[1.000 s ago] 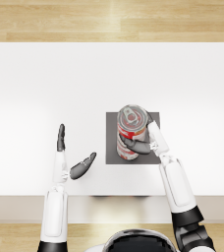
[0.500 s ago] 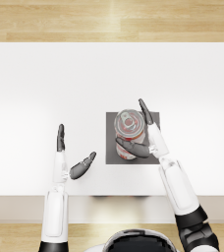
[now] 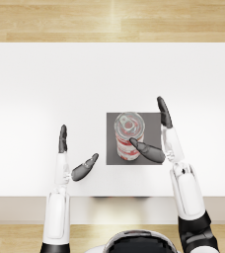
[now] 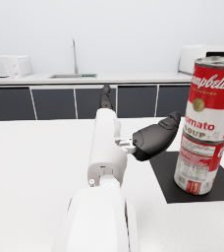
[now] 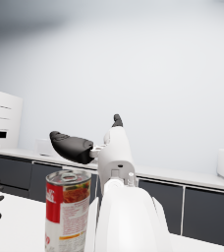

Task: Pick up the red can on the left and place it in the middle, then pick up the red can on the right and place it on top of the can in the middle

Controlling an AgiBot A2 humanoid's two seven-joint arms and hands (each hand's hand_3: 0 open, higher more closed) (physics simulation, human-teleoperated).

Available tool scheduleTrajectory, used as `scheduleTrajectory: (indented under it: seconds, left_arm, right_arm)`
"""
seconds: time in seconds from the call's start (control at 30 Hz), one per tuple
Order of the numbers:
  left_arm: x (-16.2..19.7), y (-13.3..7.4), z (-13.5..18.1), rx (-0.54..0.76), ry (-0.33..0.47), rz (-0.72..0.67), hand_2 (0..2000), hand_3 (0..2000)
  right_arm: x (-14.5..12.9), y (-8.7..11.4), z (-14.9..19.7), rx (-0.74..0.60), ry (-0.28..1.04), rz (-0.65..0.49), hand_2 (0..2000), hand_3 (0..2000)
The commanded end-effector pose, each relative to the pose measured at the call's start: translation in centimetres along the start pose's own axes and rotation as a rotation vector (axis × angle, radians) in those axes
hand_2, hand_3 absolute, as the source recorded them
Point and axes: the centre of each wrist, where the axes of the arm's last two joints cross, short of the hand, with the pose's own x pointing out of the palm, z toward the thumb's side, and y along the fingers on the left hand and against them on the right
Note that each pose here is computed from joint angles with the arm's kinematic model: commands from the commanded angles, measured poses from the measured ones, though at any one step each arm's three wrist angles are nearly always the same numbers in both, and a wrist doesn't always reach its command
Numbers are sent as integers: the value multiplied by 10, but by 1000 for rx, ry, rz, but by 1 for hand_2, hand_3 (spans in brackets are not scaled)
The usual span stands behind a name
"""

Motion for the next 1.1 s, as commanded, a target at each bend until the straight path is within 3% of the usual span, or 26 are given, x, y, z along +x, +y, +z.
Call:
scheduleTrajectory:
  seconds: [0.03,0.13,0.23,0.37,0.53,1.1]
  left_arm:
    - [0,1,15,60,0,0,0,0]
    - [-3,4,28,111,1,14,0,0]
    - [-9,6,43,172,7,38,0,0]
    - [-14,9,56,224,13,58,0,0]
    - [-16,7,51,204,11,71,0,0]
    - [-21,7,53,210,14,92,0,0]
  right_arm:
    - [-9,5,24,-96,-6,-40,0,0]
    - [-22,8,28,-143,-14,-93,0,0]
    - [-34,15,31,-344,-5,-144,0,0]
    - [-48,21,32,-454,6,-209,0,0]
    - [-59,28,25,-459,8,-261,0,0]
    - [-58,31,20,-447,5,-263,0,0]
